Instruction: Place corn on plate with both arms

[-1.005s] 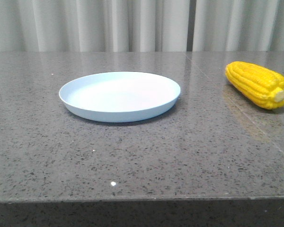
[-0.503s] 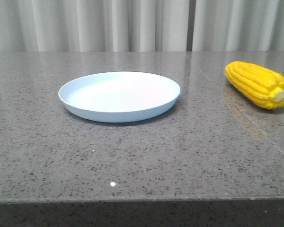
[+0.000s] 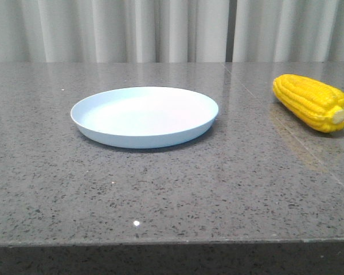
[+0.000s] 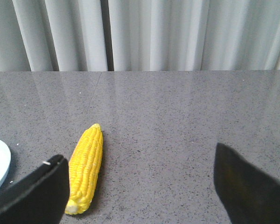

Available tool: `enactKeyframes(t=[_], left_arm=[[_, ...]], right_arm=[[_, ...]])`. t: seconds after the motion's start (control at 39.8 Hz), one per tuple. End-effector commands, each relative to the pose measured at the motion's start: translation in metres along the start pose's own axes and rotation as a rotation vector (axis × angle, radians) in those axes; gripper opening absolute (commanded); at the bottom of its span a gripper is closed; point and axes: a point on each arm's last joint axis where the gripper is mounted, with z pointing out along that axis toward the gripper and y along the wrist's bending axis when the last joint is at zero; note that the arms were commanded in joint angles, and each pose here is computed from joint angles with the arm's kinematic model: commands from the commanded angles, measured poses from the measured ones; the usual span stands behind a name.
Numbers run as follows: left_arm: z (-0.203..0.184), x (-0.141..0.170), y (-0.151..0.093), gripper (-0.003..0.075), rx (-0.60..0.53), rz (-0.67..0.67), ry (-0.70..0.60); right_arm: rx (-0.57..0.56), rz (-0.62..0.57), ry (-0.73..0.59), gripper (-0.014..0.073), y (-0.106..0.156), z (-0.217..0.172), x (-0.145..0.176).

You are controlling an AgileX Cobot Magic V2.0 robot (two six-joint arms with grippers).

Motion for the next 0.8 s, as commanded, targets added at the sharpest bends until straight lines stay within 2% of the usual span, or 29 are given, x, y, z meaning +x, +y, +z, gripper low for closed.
enactKeyframes(t=[0.0,0.23,0.43,0.6,0.78], left_arm=[[-0.001,-0.016,0.000,-0.0020,-0.004,0.001,-0.102],[-0.001,-0.016,0.000,-0.0020,-0.004,0.001,-0.102],[-0.001,-0.016,0.000,-0.0020,-0.004,0.001,-0.102],[-0.001,-0.016,0.000,-0.0020,-0.004,0.001,-0.102],[-0.001,-0.016,0.000,-0.0020,-0.004,0.001,-0.102]], right_arm=[[0.001,-0.006,-0.033,0.0643,0.002,0.008,-0.020],[0.017,0.009,0.277,0.0643,0.005,0.063,-0.036],[-0.069,0.069,0.459,0.0643,0.025,0.116,-0.047],[-0.141,0.104,0.597,0.0643,0.049,0.162,-0.041],[-0.131,0.119,0.740,0.0643,0.057,0.209,-0.021]])
